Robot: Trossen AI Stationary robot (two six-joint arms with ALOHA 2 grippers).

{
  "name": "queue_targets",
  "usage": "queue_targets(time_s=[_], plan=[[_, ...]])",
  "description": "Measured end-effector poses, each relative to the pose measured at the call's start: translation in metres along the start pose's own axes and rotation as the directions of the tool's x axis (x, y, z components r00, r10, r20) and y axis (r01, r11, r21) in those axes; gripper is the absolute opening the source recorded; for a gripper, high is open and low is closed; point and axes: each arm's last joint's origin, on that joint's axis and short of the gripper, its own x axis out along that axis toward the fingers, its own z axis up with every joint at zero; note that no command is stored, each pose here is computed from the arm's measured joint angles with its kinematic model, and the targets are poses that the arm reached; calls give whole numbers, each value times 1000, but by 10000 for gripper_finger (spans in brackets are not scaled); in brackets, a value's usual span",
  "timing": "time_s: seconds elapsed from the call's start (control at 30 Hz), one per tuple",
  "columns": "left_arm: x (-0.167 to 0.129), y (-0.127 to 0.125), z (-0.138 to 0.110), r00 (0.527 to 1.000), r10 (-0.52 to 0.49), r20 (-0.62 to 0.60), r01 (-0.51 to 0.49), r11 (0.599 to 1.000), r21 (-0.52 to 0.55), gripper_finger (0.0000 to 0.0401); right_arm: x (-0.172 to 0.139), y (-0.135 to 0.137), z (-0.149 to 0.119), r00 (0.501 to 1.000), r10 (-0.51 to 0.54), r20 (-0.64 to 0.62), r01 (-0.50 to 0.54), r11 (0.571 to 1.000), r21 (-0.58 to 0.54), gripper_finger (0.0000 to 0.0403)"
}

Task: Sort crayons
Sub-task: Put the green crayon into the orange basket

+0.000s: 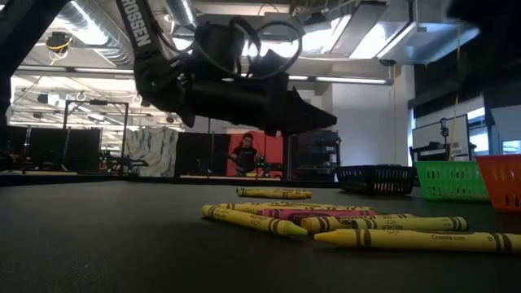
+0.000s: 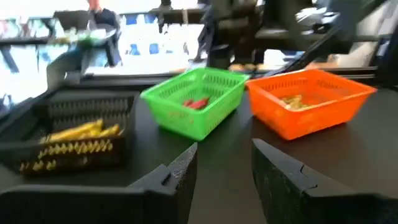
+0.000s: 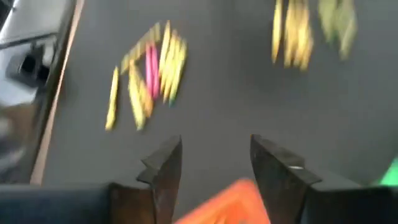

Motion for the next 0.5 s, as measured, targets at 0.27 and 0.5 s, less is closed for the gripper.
queue_targets(time_s=[0.27,0.5], plan=[[10,16,19,929,19,-368,-83,984,-160,133,19,-9,6,903,-83,422,266,879,-396,204],[10,30,51,733,64,-677,-120,992,-37,133,32,-33,1,819,2,574,268,882,-386,205]])
